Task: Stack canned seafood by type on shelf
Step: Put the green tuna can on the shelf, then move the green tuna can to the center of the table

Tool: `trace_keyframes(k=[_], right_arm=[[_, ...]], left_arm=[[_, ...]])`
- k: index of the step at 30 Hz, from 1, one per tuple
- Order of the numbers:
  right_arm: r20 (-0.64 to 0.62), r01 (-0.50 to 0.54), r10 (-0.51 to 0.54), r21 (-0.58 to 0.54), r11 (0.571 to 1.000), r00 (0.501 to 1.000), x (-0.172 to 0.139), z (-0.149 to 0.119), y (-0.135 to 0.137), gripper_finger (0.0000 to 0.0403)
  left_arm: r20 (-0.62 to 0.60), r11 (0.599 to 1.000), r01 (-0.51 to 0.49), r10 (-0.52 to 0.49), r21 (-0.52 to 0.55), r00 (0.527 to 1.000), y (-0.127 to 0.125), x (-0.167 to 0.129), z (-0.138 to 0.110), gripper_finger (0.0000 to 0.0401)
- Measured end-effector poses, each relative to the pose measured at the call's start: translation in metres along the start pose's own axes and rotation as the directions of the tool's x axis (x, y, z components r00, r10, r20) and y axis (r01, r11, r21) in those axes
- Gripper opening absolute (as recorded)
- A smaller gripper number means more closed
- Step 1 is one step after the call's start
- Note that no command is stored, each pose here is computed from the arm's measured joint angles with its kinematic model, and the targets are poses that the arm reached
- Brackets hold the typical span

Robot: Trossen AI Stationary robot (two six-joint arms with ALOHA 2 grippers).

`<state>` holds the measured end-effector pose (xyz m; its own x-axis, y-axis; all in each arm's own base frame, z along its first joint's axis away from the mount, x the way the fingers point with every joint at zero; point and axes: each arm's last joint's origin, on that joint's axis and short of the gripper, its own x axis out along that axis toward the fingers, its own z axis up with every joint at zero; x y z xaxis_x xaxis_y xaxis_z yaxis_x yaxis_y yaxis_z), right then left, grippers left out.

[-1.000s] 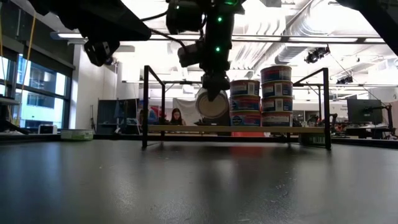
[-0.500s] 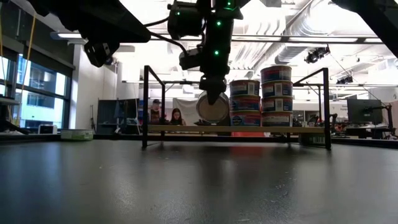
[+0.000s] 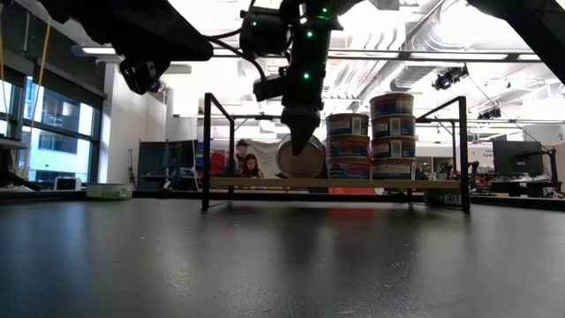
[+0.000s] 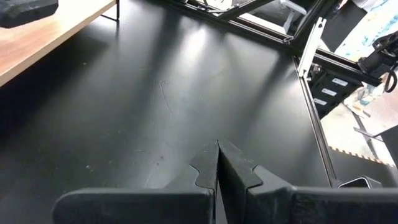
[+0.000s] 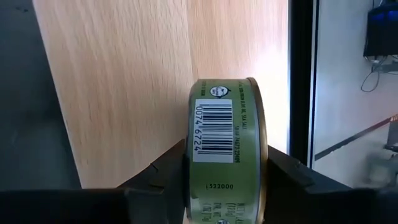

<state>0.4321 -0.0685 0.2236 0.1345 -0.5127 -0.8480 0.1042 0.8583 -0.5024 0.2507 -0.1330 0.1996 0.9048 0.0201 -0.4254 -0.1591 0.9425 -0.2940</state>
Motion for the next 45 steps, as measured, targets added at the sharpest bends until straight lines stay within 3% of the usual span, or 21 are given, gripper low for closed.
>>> trace_keyframes(k=[5,16,22,28,33,38,42,45], right_arm=[[0.003,0.0,0.0,-0.004,1.0,1.0,0.0,0.0,0.0,0.0167],[-0.019,-0.03,0.029,-0.054,0.998,0.999,-0.001,-0.002,0.002,0.029],[-0.072,-0.044,0.037,-0.109,0.993,0.997,-0.003,-0.008,0.004,0.0311],[-0.083,-0.222,0.217,-0.066,0.973,0.973,-0.027,-0.016,0.012,0.0312],[-0.076,-0.373,0.37,-0.025,0.927,0.926,-0.046,-0.019,0.031,0.0312],[-0.088,-0.561,0.554,-0.126,0.818,0.828,-0.071,-0.022,0.07,0.0312],[-0.108,-0.619,0.612,-0.224,0.753,0.784,-0.094,-0.029,0.107,0.0312],[-0.126,-0.63,0.621,-0.27,0.729,0.773,-0.111,-0.036,0.132,0.0312]], left_arm=[[-0.001,1.0,-0.001,0.001,0.002,1.0,0.0,0.0,0.0,0.0],[-0.022,1.0,-0.018,0.018,0.012,1.0,0.002,0.0,-0.002,0.0],[-0.019,1.0,-0.014,0.014,0.007,1.0,0.002,-0.001,-0.002,0.0],[-0.009,0.999,0.038,-0.037,0.031,0.999,0.0,-0.007,0.006,0.0],[-0.017,0.992,0.108,-0.107,0.069,0.994,0.002,-0.011,0.015,0.0],[-0.07,0.977,0.205,-0.201,0.052,0.977,0.003,-0.013,0.017,0.0],[-0.084,0.972,0.229,-0.224,0.05,0.971,0.002,-0.014,0.017,0.0],[-0.079,0.973,0.226,-0.222,0.049,0.972,0.002,-0.013,0.017,0.0]])
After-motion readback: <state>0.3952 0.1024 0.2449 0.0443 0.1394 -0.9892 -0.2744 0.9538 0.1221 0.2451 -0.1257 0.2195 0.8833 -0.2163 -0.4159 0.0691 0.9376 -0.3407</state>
